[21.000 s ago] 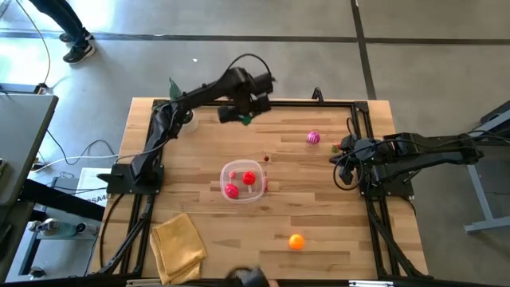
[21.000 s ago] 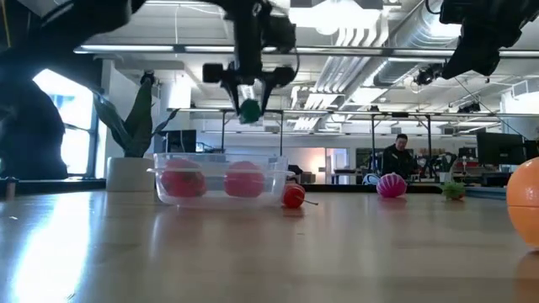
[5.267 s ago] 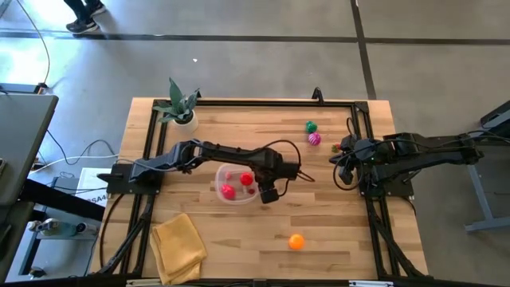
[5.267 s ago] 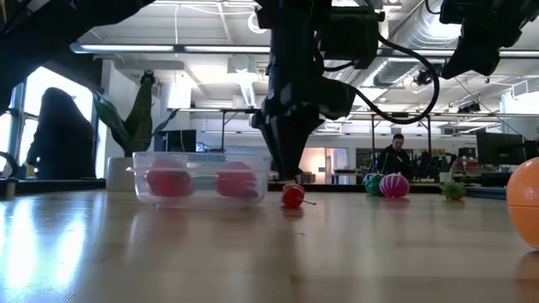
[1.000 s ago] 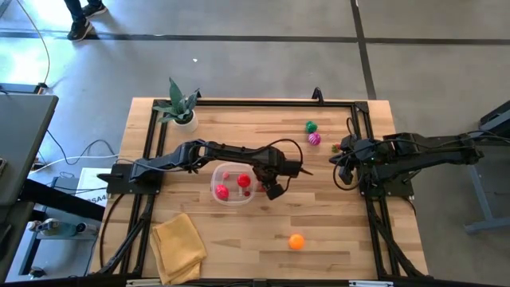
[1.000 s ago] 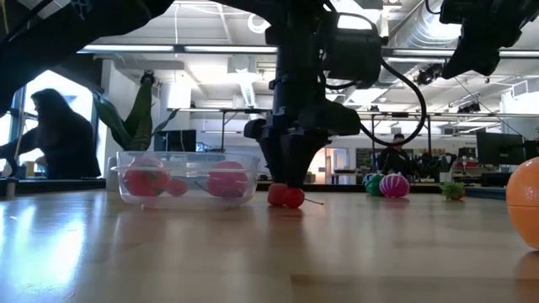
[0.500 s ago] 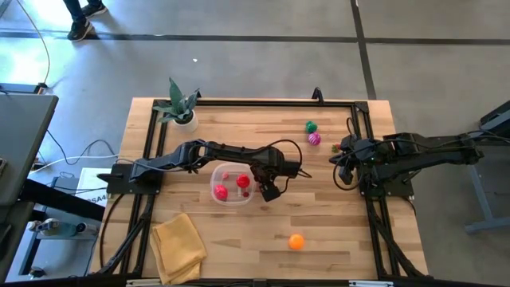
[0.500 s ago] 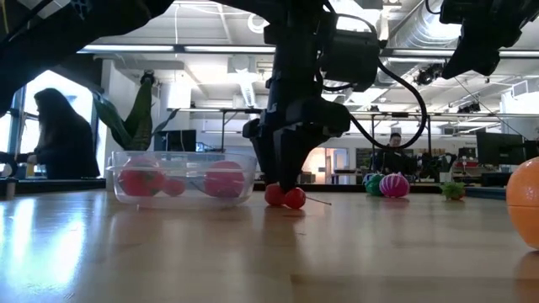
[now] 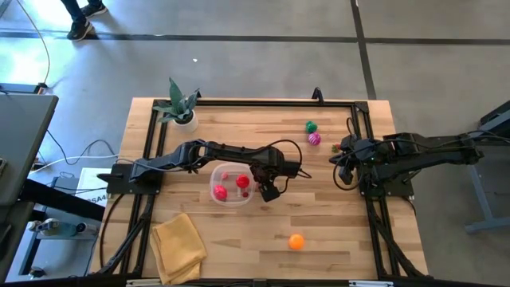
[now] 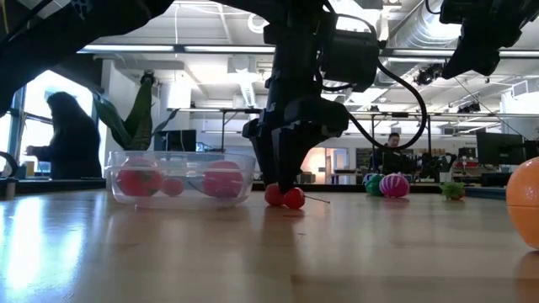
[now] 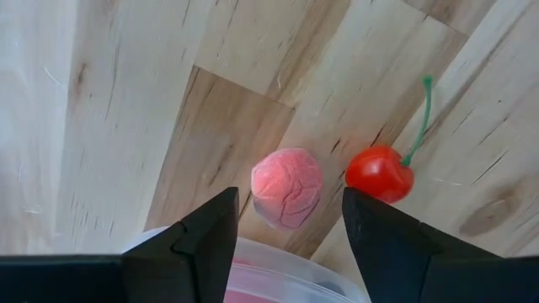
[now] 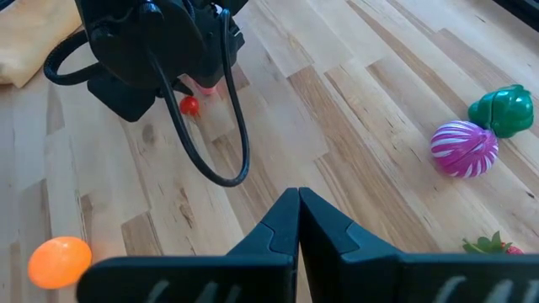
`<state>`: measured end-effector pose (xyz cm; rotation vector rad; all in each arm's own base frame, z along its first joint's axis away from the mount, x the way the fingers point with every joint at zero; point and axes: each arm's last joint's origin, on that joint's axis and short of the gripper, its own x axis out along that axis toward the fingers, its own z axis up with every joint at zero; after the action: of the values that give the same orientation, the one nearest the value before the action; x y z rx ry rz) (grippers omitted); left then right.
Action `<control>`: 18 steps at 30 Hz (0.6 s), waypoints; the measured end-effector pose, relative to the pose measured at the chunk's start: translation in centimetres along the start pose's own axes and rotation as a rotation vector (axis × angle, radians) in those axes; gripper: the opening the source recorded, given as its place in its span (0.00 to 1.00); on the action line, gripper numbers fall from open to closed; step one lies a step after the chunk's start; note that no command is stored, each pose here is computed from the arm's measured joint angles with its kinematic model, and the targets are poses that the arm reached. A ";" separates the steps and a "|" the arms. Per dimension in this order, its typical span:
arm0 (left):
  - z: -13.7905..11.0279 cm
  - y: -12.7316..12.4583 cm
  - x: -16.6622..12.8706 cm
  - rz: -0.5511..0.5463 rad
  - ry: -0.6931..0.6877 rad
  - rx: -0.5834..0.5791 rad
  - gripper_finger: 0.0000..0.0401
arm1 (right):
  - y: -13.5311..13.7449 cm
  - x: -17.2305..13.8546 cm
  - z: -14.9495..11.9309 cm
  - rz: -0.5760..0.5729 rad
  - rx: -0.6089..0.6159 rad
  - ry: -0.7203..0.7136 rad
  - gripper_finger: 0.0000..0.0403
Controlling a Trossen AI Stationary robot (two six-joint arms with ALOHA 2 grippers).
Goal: Pick and placing Produce into tupperware
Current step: Put the pink peach into the transparent container
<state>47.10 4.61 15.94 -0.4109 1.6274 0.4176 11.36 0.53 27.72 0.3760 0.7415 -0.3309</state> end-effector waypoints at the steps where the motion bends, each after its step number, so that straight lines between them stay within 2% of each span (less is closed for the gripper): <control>1: 0.0 0.0 0.0 0.000 0.000 0.000 0.50 | 0.0 0.0 0.0 0.000 0.000 0.000 0.00; 10: 0.0 0.0 0.0 -0.001 -0.002 -0.018 0.42 | 0.0 0.0 0.0 0.000 0.000 0.000 0.00; 18: 0.1 -0.1 0.6 -0.005 0.020 -0.022 0.42 | 0.0 0.0 0.0 0.000 0.000 0.000 0.00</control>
<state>47.15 4.58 15.33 -0.4364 1.6420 0.4296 11.36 0.53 27.73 0.3759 0.7414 -0.3305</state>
